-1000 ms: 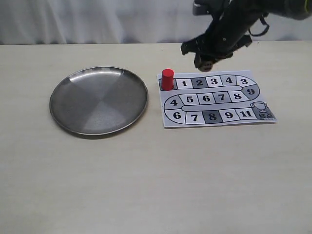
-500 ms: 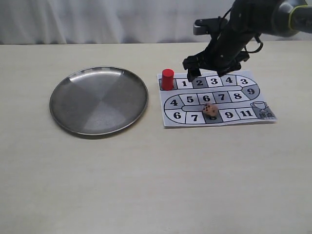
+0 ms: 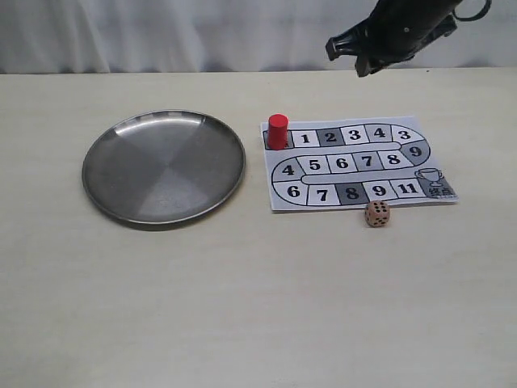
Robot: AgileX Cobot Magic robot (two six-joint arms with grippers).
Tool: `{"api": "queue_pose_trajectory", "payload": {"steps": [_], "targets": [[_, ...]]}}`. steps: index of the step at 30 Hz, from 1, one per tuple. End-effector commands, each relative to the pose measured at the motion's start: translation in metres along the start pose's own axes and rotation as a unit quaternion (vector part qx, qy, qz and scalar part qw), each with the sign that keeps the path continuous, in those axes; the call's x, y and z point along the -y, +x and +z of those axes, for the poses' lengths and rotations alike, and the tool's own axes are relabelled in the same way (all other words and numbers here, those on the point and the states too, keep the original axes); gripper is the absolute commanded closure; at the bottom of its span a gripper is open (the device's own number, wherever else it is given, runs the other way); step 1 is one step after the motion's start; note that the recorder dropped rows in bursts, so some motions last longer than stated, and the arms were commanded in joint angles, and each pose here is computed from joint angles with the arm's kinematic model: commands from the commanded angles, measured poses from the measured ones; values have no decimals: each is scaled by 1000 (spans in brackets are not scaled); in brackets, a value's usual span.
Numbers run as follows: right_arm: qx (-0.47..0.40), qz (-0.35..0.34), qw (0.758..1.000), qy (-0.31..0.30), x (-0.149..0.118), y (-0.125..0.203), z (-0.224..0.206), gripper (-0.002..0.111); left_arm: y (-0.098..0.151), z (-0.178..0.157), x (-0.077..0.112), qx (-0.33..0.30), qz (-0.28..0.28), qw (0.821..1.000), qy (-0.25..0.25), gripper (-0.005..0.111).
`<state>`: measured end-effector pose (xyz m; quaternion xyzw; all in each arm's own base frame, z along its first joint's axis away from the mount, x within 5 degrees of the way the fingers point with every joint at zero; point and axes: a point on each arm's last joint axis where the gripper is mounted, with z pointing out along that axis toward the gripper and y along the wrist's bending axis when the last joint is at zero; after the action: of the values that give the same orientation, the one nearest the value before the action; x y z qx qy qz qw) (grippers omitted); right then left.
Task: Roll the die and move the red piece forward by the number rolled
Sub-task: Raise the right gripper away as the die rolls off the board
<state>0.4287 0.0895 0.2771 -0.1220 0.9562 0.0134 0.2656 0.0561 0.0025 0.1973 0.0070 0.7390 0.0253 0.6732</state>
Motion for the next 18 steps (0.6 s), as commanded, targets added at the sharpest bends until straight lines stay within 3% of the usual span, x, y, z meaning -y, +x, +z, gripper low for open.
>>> {"api": "queue_pose_trajectory", "payload": {"steps": [1, 11, 18], "targets": [[-2, 2, 1000, 25, 6, 2, -24, 104, 0, 0, 0, 4, 0, 1000, 2, 107], [-38, -13, 997, 63, 12, 36, -34, 104, 0, 0, 0, 4, 0, 1000, 2, 107], [-89, 1, 995, 42, 5, 92, 12, 104, 0, 0, 0, 4, 0, 1000, 2, 107]]}}
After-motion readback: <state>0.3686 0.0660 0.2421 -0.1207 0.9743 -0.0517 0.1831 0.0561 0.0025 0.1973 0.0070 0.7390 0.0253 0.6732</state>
